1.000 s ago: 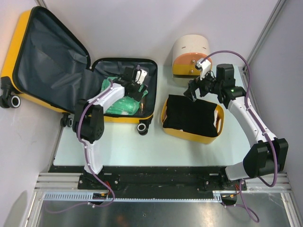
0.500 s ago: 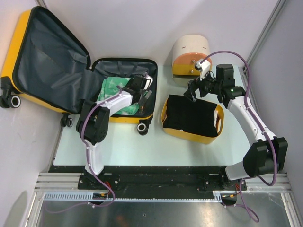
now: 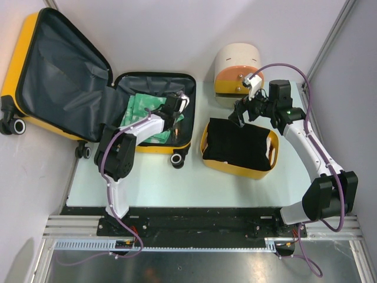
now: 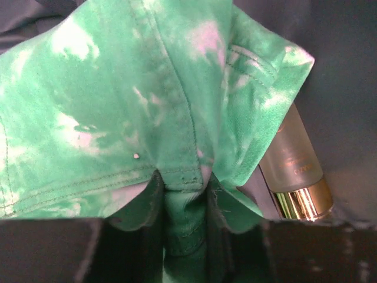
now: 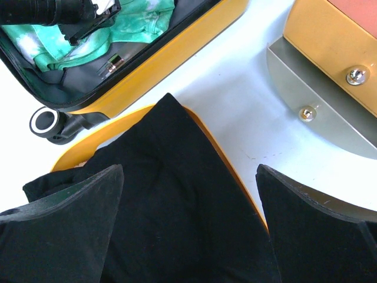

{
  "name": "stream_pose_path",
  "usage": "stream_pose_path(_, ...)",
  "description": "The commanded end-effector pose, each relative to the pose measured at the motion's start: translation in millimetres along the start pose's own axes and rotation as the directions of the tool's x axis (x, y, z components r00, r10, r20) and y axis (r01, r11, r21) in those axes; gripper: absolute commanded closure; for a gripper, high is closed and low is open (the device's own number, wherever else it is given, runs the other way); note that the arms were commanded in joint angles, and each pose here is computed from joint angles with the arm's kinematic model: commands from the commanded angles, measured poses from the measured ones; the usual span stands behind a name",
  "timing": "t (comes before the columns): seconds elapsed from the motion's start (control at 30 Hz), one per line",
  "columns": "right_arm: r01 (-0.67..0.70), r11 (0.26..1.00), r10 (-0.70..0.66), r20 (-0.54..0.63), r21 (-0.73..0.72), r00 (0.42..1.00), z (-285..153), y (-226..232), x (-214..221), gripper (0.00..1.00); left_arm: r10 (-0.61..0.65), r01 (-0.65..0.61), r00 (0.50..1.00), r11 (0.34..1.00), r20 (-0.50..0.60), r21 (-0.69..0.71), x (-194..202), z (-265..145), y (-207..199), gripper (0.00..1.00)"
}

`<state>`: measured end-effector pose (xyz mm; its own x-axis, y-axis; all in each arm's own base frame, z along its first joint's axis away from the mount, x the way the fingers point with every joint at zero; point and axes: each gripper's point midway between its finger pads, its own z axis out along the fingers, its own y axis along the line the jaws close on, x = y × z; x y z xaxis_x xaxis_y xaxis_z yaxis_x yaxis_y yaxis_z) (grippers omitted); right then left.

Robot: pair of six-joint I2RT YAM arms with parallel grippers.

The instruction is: Open, take out, and arrange the luggage

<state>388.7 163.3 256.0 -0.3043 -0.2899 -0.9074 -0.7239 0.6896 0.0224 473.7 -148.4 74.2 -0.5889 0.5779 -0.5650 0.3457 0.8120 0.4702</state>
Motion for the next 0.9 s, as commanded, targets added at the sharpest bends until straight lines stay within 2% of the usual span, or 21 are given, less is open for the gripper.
stream_pose_path(0.0, 0.034, 0.999, -0.035, 0.038, 0.008, 0.999, -5.6, -2.7, -16.7, 0.00, -0.006, 0.023, 0.993, 0.990, -0.121, 0.142, 41.6, 5.6, -21.6, 0.82)
stream_pose_path(0.03, 0.037, 0.999, -0.038, 0.038, 0.008, 0.999, -6.1, -2.6, -16.9, 0.00, -0.016, 0.032, 0.993, 0.990, -0.114, 0.140, 38.5, 4.0, -16.2, 0.88)
stream_pose_path(0.07, 0.038, 0.999, -0.038, 0.038, 0.007, 0.999, -6.1, -2.3, -16.6, 0.00, -0.037, 0.050, 0.994, 0.990, -0.100, 0.129, 33.1, 0.5, -4.9, 1.00)
stream_pose_path(0.33, 0.037, 0.999, -0.037, 0.042, -0.003, 0.998, -5.5, 0.2, -17.8, 0.00, -0.124, 0.104, 0.988, 0.977, 0.097, 0.185, -25.6, -51.2, 52.6, 1.00)
stream_pose_path(0.5, 0.036, 0.999, -0.035, 0.048, -0.011, 0.998, -4.1, 1.4, -18.9, 0.00, -0.165, 0.126, 0.968, 0.971, 0.189, 0.202, -47.7, -83.8, 81.0, 1.00)
stream_pose_path(0.87, -0.047, 0.998, 0.049, 0.050, -0.030, 0.998, -1.1, 4.3, -18.1, 0.00, -0.262, 0.097, 0.895, 0.905, 0.361, 0.415, -90.7, -147.2, 83.0, 1.00)
